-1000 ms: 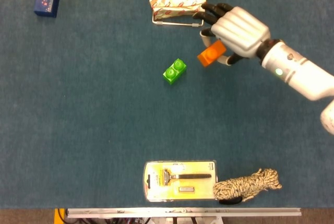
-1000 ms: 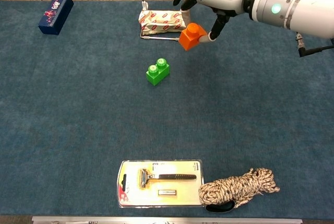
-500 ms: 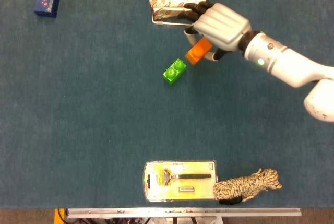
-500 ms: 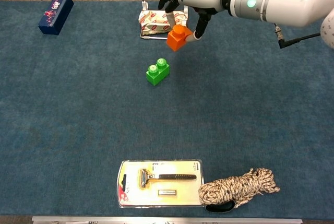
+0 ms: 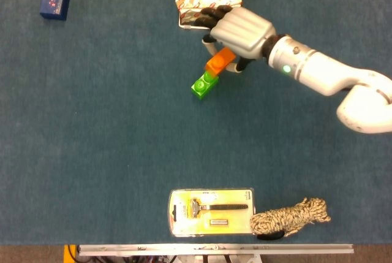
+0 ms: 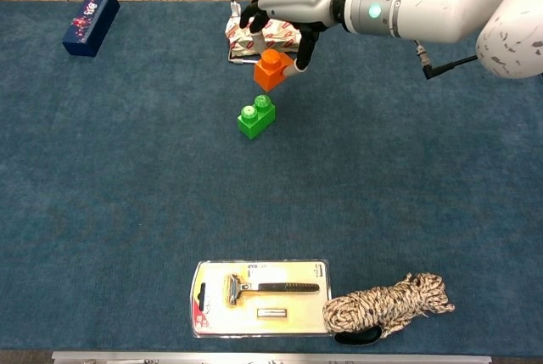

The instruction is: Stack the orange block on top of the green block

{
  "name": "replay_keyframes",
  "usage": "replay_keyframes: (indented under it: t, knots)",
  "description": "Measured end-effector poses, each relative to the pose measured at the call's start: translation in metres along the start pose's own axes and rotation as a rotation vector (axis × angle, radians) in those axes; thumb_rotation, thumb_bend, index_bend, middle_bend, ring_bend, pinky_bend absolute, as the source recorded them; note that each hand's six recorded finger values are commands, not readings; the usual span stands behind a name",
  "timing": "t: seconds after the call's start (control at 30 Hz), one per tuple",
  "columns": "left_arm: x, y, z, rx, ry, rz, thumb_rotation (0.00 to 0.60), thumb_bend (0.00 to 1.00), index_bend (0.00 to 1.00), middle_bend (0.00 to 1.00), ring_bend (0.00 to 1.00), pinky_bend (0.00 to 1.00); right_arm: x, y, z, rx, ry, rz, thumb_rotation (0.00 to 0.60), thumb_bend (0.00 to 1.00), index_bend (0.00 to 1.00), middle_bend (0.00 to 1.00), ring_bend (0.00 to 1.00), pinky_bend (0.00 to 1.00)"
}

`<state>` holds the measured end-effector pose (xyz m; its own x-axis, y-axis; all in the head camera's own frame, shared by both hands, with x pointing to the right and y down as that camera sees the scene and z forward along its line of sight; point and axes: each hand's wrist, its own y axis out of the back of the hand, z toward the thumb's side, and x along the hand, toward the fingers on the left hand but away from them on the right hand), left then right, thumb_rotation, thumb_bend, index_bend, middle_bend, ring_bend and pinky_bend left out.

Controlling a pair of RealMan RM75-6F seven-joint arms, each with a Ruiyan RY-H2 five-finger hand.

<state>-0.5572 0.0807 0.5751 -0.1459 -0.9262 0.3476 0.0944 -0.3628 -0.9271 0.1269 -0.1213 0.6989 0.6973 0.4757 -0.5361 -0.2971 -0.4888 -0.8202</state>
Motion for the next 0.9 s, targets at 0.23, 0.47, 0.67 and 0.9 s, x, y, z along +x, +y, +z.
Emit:
replay_keyframes:
  t: [0.23, 0.47, 0.67, 0.9]
  knots:
    - [-0.003, -0.001, -0.006, -0.006, 0.009, -0.001, 0.600, 0.21, 0.38, 0.28, 0.08, 0.21, -0.012, -0.006, 0.007, 0.005, 0.022, 0.022, 0.600, 0.24, 0.57, 0.16, 0.03, 0.15]
    - [-0.006, 0.000, -0.011, -0.016, 0.018, 0.005, 0.600, 0.21, 0.38, 0.28, 0.08, 0.21, -0.023, -0.010, 0.016, 0.019, 0.045, 0.045, 0.600, 0.25, 0.57, 0.16, 0.03, 0.15]
    - [-0.007, 0.001, -0.017, -0.021, 0.033, 0.006, 0.600, 0.21, 0.38, 0.28, 0.08, 0.21, -0.031, -0.013, 0.021, 0.027, 0.059, 0.062, 0.600, 0.25, 0.57, 0.16, 0.03, 0.15]
    - [-0.009, 0.001, -0.021, -0.027, 0.045, 0.006, 0.600, 0.21, 0.38, 0.28, 0.08, 0.21, -0.038, -0.018, 0.025, 0.022, 0.072, 0.079, 0.600, 0.25, 0.57, 0.16, 0.03, 0.15]
